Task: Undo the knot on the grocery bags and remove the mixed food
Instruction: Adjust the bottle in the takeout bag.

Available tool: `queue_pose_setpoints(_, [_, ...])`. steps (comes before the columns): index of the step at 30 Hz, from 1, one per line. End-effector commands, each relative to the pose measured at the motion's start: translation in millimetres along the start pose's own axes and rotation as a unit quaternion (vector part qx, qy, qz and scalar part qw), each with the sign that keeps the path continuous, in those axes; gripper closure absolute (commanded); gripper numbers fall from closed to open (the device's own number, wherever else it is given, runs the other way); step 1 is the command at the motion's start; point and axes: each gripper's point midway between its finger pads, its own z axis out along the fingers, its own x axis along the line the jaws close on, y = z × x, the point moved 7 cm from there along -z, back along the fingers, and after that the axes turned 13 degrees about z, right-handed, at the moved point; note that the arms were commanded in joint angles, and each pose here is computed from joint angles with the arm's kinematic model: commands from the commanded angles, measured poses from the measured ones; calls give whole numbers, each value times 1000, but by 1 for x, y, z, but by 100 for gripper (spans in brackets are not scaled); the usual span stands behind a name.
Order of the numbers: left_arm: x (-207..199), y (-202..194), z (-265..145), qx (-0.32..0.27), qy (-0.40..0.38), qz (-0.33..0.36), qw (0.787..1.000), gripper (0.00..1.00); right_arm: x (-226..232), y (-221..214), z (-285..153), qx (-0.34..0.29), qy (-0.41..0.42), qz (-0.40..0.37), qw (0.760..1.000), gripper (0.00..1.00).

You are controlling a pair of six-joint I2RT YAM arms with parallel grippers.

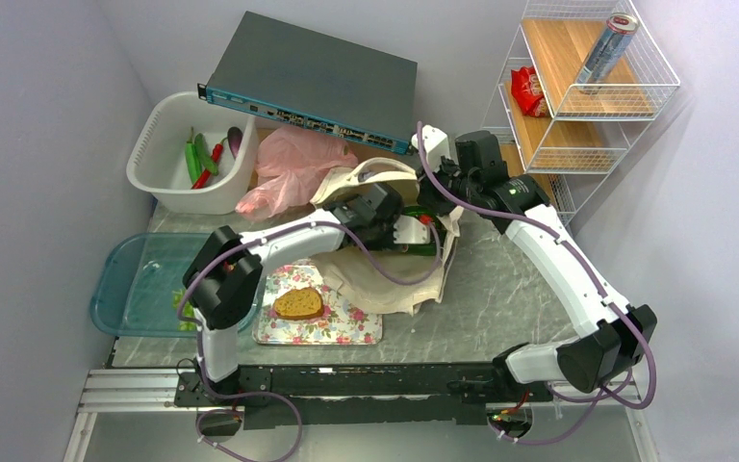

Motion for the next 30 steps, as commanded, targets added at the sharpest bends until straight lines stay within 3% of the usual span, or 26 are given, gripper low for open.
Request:
queue_pose_setpoints(1, [27,-9,14,12,32,64,997,39,23,38,-15,-75,62,-29,995,100])
queue_pose_setpoints(9, [19,48,37,-78,-17,110,991,31,23,40,-10,-65,59,-9,996,100])
queue_pose_setpoints(18, [-6,56,58,-160,-87,92,979,21,25,41,-7,-63,63,-3,996,100])
queue_pose_setpoints(24, [-3,47,83,-167,-96,31,981,21,27,42,-6,-59,66,-4,996,100])
queue_pose_setpoints(30, [-14,41,111,-141,-138,28,980,23,25,41,-2,-54,61,-7,997,100])
